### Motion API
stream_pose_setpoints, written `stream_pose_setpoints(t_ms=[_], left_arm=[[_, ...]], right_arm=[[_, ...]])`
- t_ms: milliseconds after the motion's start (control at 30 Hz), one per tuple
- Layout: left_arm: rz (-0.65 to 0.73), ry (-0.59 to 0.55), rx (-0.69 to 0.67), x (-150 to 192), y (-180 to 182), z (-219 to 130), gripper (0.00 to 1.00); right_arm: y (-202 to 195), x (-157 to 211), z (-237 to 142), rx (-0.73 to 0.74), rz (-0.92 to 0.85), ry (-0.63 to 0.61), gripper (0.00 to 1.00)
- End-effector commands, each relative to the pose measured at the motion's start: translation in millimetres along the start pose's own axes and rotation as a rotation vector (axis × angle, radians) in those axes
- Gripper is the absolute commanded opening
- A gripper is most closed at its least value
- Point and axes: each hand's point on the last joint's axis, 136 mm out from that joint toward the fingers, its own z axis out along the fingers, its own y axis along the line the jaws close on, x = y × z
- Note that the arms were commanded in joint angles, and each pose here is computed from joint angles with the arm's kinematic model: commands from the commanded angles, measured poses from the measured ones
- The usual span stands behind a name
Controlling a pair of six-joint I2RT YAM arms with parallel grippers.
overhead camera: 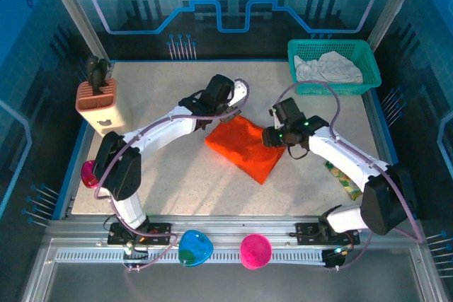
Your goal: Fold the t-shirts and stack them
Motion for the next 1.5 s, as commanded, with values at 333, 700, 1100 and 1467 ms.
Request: stream_pose_setpoints(t_ms=[333, 700, 1100, 1467], left_arm=[[-0.23, 0.373, 0.196, 90.2, -55.2, 34.6, 0.81], [-0.211, 0.447, 0.244, 119.8, -69.8, 40.8, 0.8], [-0.259, 0.487, 0.23, 136.4, -82.2, 78.5, 0.56], [-0.422, 0.53, 0.109, 170.6, -61.8, 77.3, 0.11]], right_arm=[[-26.5, 44.6, 18.1, 0.094, 0.325, -0.042, 0.8], [-23.4, 38.9, 48.0, 0.107, 0.382, -0.027, 0.78], [-32.9, 54.4, 78.3, 0.164, 0.413, 0.037, 0.69], [-31.9, 30.1, 102.5, 0.119, 0.347, 0.058, 0.11]])
